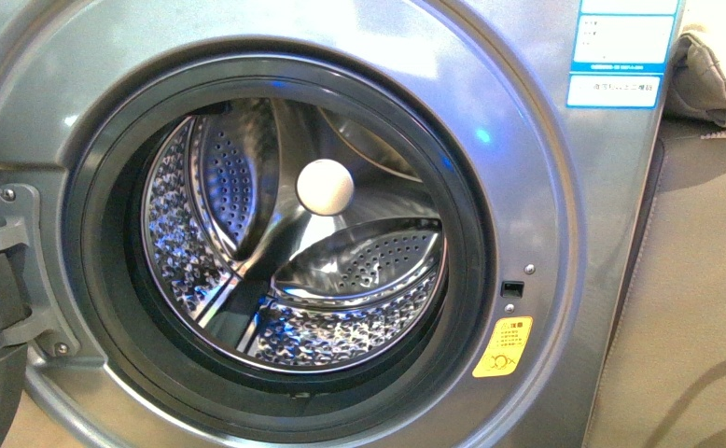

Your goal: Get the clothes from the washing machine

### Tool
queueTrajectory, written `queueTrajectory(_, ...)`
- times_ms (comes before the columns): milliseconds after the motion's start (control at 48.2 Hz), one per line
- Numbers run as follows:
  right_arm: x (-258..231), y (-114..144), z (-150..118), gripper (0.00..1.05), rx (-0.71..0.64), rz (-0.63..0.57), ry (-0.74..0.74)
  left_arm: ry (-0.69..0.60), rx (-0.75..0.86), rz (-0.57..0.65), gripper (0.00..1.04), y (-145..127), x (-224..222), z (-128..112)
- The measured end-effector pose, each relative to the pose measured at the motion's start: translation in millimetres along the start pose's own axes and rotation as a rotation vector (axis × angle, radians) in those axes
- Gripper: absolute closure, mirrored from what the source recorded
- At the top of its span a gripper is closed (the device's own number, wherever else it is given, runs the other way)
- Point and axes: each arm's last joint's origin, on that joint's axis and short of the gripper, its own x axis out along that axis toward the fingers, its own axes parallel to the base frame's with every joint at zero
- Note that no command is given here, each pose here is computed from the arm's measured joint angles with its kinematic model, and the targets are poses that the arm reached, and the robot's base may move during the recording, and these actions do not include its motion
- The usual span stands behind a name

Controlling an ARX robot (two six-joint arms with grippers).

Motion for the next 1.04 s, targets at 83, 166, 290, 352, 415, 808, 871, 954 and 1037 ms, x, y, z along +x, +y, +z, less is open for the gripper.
queueTrajectory(83,0.0,0.0,0.0,1.02,0.0,0.0,0.0,0.0,0.0,0.0,0.94,0.0,0.0,0.0)
queueTrajectory(166,0.0,0.0,0.0,1.02,0.0,0.0,0.0,0.0,0.0,0.0,0.77,0.0,0.0,0.0)
queueTrajectory(290,0.0,0.0,0.0,1.02,-0.001,0.0,0.0,0.0,0.0,0.0,0.57,0.0,0.0,0.0)
queueTrajectory(352,0.0,0.0,0.0,0.92,-0.001,0.0,0.0,0.0,0.0,0.0,0.46,0.0,0.0,0.0)
queueTrajectory(415,0.0,0.0,0.0,0.82,-0.001,0.0,0.0,0.0,0.0,0.0,0.36,0.0,0.0,0.0)
queueTrajectory(808,0.0,0.0,0.0,0.1,-0.001,0.0,0.0,0.0,0.0,0.0,0.06,0.0,0.0,0.0)
queueTrajectory(871,0.0,0.0,0.0,0.07,0.0,0.0,0.0,0.0,0.0,0.0,0.06,0.0,0.0,0.0)
queueTrajectory(954,0.0,0.0,0.0,0.08,-0.001,0.0,0.0,0.0,0.0,0.0,0.06,0.0,0.0,0.0)
queueTrajectory(1037,0.0,0.0,0.0,0.08,-0.001,0.0,0.0,0.0,0.0,0.0,0.06,0.0,0.0,0.0)
